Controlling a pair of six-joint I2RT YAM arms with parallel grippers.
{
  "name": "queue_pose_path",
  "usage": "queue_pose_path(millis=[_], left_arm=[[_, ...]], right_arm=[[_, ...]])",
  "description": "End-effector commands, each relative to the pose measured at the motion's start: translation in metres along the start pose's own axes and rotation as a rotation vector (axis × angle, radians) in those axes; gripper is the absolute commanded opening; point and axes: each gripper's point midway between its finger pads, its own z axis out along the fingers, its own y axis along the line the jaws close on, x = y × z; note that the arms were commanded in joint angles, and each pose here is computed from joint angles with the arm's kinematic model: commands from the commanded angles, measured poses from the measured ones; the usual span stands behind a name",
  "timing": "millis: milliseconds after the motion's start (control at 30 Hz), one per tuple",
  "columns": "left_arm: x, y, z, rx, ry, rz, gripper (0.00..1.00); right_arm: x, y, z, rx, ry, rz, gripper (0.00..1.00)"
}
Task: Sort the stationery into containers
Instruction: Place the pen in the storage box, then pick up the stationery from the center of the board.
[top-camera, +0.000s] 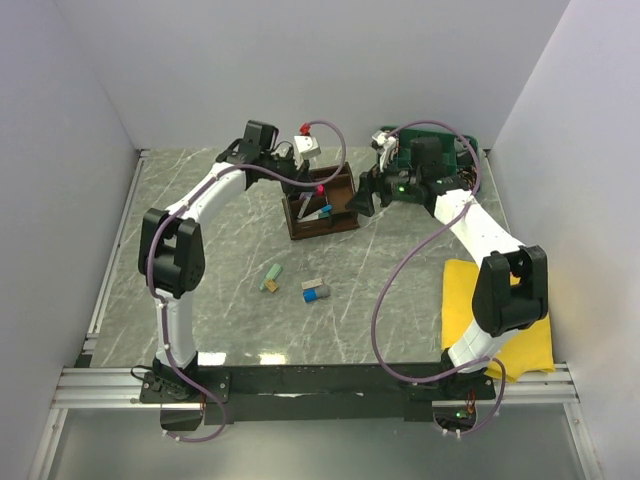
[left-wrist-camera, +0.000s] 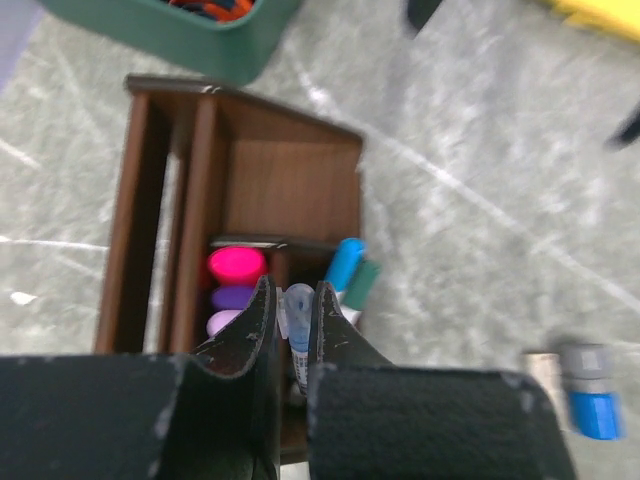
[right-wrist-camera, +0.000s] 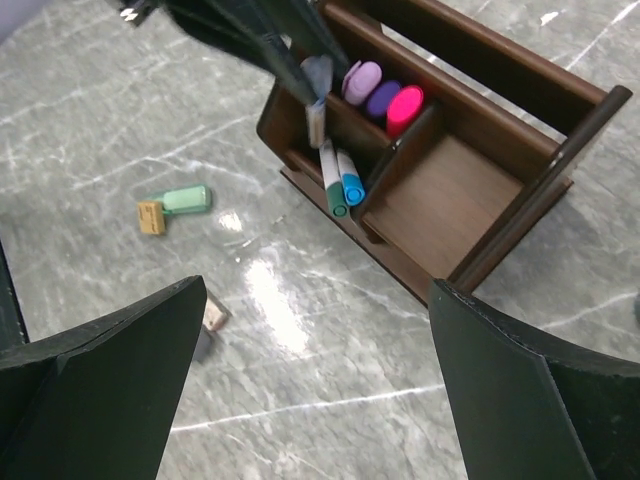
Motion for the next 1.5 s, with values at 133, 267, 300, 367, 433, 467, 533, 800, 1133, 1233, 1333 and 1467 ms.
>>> queue_pose_path(millis=[133, 267, 300, 367, 433, 467, 533, 800, 1133, 1233, 1333, 1467], left_arm=[[0.026, 0.021, 0.012, -0.065, 0.029, 0.167, 0.08], [0.037, 0.017, 0.017, -0.059, 0.041, 0.162, 0.32], [0.034, 0.019, 0.017, -0.068, 0.029, 0.164, 0.36], [0.028, 0.020, 0.017, -0.078, 0.017, 0.146, 0.47], [0.020, 0.023, 0.016, -0.091, 0.003, 0.137, 0.53], [0.012, 0.025, 0.014, -0.097, -0.008, 0.132, 0.55], [0.005, 0.028, 0.011, -0.119, -0.017, 0.117, 0.58], [-0.067, 0.008, -0.040, -0.173, -0.063, 0.196, 0.62], [0.026, -0.027, -0.132, -0.426, 0.124, -0.110, 0.69], [0.075, -0.046, -0.153, -0.487, 0.226, -0.236, 0.70], [0.116, -0.069, -0.157, -0.487, 0.315, -0.331, 0.68], [0.143, -0.079, -0.153, -0.489, 0.359, -0.401, 0.66]], right_arm=[[-0.020, 0.006, -0.018, 0.033, -0.032, -0.089, 1.00], [-0.020, 0.004, -0.018, 0.040, -0.028, -0.085, 1.00], [-0.020, 0.003, -0.018, 0.043, -0.027, -0.084, 1.00], [-0.019, 0.003, -0.018, 0.043, -0.021, -0.082, 1.00], [-0.019, 0.001, -0.017, 0.049, -0.016, -0.085, 1.00], [-0.019, 0.000, -0.017, 0.053, -0.014, -0.085, 1.00], [-0.019, -0.002, -0.017, 0.064, -0.012, -0.079, 1.00], [-0.005, -0.011, -0.010, 0.160, 0.136, -0.187, 1.00], [0.032, 0.052, 0.031, 0.033, 0.266, -0.614, 1.00], [0.045, 0.075, 0.040, -0.052, 0.327, -0.656, 0.96], [0.047, 0.079, 0.047, -0.029, 0.367, -0.731, 0.92], [0.048, 0.079, 0.053, -0.019, 0.377, -0.794, 0.87]])
